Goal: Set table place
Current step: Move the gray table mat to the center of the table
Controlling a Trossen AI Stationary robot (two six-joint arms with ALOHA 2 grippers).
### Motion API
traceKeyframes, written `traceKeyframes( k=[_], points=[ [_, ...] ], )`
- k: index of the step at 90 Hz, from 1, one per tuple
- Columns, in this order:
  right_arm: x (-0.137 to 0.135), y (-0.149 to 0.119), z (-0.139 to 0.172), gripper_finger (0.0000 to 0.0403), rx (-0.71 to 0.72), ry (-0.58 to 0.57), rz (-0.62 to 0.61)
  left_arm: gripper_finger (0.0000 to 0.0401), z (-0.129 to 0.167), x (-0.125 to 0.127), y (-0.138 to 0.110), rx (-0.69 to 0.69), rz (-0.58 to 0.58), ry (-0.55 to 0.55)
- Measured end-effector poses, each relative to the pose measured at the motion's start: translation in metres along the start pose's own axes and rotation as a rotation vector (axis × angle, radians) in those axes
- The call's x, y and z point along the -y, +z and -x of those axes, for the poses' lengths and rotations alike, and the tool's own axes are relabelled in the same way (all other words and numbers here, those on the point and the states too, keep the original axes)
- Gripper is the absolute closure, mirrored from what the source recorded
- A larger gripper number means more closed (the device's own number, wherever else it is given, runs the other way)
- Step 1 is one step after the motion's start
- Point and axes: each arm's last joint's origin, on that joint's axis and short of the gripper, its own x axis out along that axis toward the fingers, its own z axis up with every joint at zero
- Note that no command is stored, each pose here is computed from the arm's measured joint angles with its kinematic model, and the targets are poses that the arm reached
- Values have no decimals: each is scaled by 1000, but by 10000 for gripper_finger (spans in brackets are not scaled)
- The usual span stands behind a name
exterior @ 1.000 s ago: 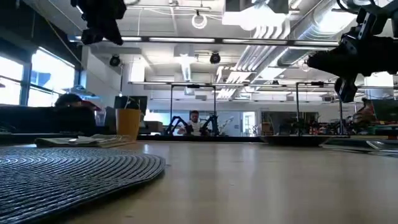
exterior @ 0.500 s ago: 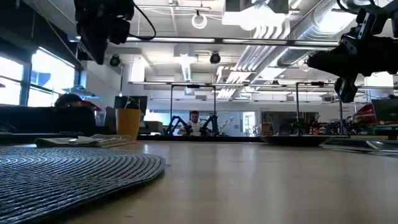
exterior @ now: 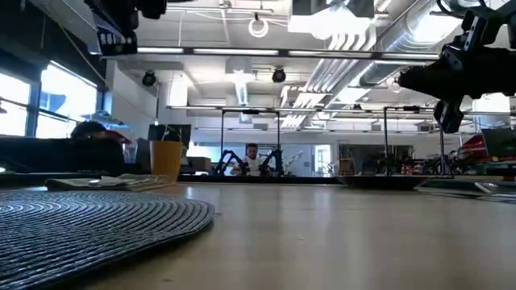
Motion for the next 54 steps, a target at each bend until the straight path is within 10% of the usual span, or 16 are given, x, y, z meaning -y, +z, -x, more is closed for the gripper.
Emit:
traceKeyframes(
  k=[54],
  points=[
    [0, 0, 0, 403, 1, 0, -16, 396, -106, -13, -52, -297, 44, -189]
  ],
)
